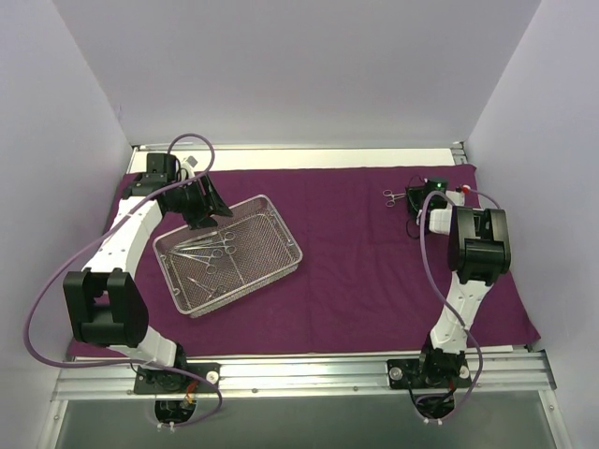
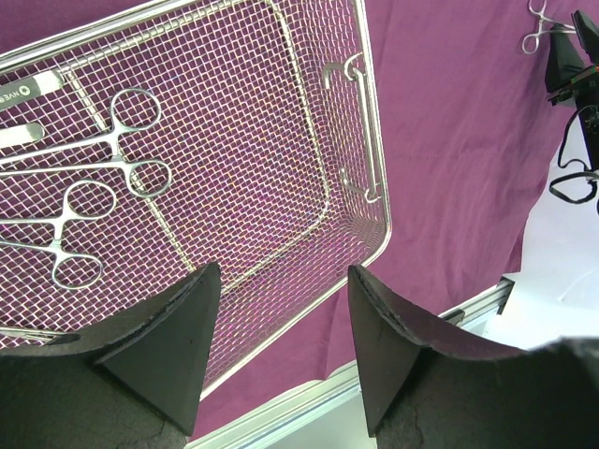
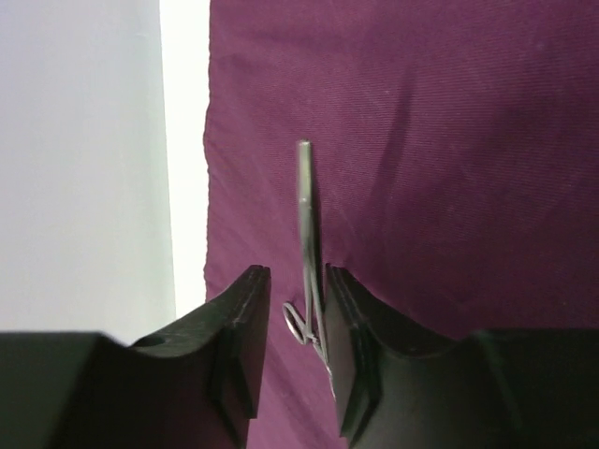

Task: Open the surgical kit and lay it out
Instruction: Place the medical item in the surgical kit.

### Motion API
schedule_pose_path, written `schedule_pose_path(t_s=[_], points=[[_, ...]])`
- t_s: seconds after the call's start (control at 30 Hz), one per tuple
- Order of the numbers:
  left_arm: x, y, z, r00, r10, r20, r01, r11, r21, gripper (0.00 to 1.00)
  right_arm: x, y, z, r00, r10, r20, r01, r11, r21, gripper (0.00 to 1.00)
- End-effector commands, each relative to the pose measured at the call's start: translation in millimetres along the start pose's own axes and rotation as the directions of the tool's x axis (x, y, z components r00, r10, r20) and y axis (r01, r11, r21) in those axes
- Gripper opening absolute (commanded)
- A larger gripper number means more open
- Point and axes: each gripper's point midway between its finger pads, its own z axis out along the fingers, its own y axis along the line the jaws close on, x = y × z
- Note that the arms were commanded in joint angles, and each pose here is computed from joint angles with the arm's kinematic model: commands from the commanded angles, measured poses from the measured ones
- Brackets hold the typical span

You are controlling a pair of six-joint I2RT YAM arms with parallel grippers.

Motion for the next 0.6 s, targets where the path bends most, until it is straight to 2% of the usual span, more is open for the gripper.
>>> schedule_pose_path(t_s=[0.0,0.1,0.13,0.23,0.4,0.5,0.53,0.57], points=[[-12,-6,-2,0.999,0.011,0.035,-0.012,0.999,0.038,0.65,-3,8,0,0.999,-0.044,0.012,0.044,0.999,0.023,0.31],[-10,-3,-2,1.000,0.001,0.031,-0.002,1.000,0.026,0.66,-2,7,-5,0.998,-0.064,0.000,0.064,0.996,0.057,0.47],[-9,-2,-3,1.000,-0.003,0.030,0.002,1.000,0.013,0.67,-1,6,-7,0.998,-0.070,-0.006,0.071,0.995,0.066,0.56],[-7,4,-6,0.999,-0.018,0.028,0.018,1.000,-0.021,0.70,-3,1,-19,0.996,-0.090,-0.023,0.092,0.988,0.125,0.70],[-7,15,-11,0.998,-0.052,0.025,0.054,0.994,-0.097,0.72,-13,-4,-48,0.989,-0.142,-0.044,0.148,0.958,0.244,0.80],[-3,28,-7,0.997,-0.072,-0.004,0.071,0.985,-0.159,0.73,-22,2,-65,0.974,-0.210,-0.080,0.225,0.930,0.291,0.86],[2,40,-4,0.995,-0.093,-0.028,0.085,0.973,-0.213,0.73,-27,20,-67,0.969,-0.232,-0.085,0.247,0.932,0.267,0.87],[4,44,-3,0.995,-0.094,-0.036,0.083,0.968,-0.236,0.73,-27,23,-72,0.948,-0.295,-0.121,0.317,0.911,0.265,0.87]])
